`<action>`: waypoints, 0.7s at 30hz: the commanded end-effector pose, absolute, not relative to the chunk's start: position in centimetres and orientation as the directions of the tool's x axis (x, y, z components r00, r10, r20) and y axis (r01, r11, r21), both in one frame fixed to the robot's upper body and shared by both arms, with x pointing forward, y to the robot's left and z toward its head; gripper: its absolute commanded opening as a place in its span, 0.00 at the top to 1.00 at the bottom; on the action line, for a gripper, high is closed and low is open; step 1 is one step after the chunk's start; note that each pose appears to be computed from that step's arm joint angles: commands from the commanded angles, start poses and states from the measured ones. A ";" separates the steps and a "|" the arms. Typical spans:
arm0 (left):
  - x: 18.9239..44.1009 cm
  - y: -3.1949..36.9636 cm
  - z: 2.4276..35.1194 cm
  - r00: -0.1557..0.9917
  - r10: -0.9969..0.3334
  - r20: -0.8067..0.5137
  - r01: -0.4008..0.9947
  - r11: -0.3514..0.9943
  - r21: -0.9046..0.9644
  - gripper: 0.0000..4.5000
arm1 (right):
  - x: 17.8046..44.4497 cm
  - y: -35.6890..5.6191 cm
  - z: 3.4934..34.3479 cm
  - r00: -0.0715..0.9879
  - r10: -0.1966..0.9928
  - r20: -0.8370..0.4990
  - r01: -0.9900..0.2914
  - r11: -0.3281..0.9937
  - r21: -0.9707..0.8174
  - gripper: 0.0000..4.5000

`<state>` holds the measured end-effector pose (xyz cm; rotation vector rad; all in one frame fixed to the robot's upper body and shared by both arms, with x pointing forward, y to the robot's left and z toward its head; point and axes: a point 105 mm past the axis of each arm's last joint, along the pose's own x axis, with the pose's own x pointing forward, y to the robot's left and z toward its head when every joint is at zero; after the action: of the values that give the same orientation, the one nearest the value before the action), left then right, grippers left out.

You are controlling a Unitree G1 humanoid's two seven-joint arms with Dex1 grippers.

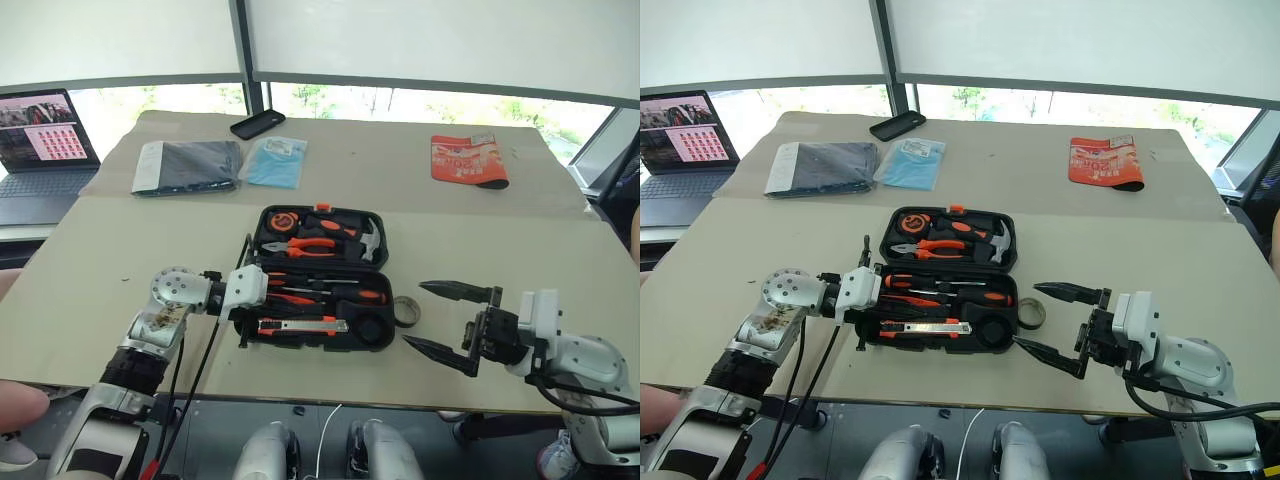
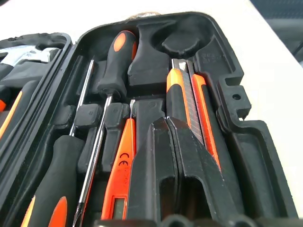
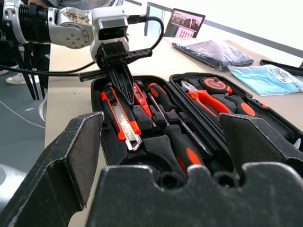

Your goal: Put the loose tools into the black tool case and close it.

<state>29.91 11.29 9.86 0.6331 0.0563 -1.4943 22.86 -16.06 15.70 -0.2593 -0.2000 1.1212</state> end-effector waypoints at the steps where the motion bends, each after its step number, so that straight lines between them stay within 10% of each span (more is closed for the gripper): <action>1: 28.7 12.1 4.6 0.053 -0.792 -0.608 0.966 -0.114 0.233 0.99 | 22.5 -16.1 16.6 0.414 0.909 0.052 -0.853 0.408 -0.326 0.00; 9: 28.5 11.0 4.5 0.053 -0.819 -0.571 0.982 -0.060 0.177 0.99 | 23.0 -15.8 16.4 0.411 0.910 0.055 -0.855 0.406 -0.322 0.00; 14: 29.5 11.2 9.5 0.116 -0.940 -0.322 0.980 0.055 0.192 0.99 | 22.9 -17.1 16.1 0.458 0.889 0.031 -0.834 0.441 -0.332 0.00; 21: 28.6 16.3 15.7 0.270 -0.948 -0.166 0.938 0.221 0.266 0.53 | 20.9 -23.0 13.6 0.644 0.762 -0.076 -0.727 0.577 -0.372 0.00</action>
<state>28.98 15.22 13.67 0.3529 0.0440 -1.3450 21.40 -21.32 13.14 -0.3174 -0.0793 0.9251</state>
